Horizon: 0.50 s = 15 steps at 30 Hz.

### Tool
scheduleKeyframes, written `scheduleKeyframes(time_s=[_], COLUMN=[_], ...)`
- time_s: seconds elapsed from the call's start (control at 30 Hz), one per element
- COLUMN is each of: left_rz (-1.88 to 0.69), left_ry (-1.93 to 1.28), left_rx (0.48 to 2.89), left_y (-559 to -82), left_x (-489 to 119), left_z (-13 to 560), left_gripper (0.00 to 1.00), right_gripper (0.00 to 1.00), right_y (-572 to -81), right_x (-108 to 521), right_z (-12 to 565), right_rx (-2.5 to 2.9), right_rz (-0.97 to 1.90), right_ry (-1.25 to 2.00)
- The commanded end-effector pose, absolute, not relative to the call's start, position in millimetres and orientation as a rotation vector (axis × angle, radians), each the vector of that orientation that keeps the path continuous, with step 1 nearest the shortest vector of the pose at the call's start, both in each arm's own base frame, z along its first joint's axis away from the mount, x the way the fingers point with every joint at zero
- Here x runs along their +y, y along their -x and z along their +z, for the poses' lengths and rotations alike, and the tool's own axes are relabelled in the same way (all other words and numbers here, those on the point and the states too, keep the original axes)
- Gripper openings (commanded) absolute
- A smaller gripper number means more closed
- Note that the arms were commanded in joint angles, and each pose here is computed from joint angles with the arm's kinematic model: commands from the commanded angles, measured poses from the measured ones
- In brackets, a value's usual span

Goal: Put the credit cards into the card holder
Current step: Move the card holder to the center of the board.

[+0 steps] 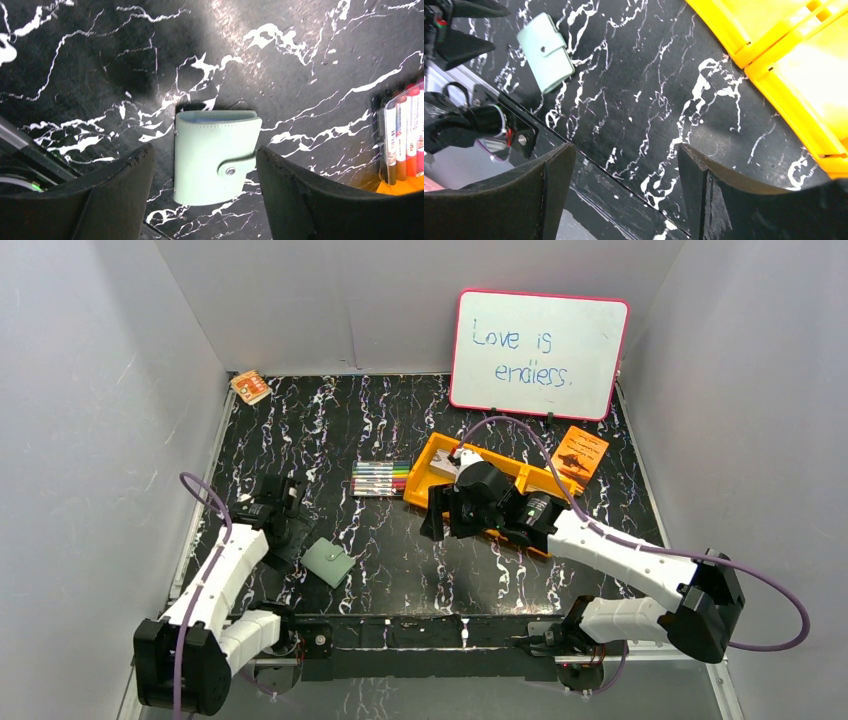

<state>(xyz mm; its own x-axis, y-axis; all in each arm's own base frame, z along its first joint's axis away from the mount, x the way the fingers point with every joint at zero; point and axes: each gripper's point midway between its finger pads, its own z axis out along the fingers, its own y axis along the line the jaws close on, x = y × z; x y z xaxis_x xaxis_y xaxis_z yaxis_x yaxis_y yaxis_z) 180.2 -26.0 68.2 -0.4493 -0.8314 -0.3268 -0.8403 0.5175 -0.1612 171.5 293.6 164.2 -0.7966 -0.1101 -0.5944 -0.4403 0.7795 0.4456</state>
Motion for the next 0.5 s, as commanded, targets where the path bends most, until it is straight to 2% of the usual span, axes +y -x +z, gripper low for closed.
scheduleKeyframes(time_s=[0.0, 0.23, 0.4, 0.47], left_rz=[0.009, 0.042, -0.109, -0.140], left_ry=[1.382, 1.312, 1.247, 1.207], left_rx=[2.388, 2.468, 2.576, 2.594], left_y=[-195, -210, -205, -201], left_x=[-20, -22, -46, -54], left_z=[65, 45, 27, 24], left_gripper=[0.69, 0.57, 0.45, 0.43], right_gripper=[0.81, 0.79, 0.79, 0.78], right_y=[-178, -165, -157, -154], right_x=[312, 300, 284, 278], right_z=[184, 180, 173, 169], right_rx=[2.316, 2.316, 2.334, 2.343], right_rz=[0.899, 0.915, 0.891, 0.878], right_ry=[0.329, 0.315, 0.302, 0.297])
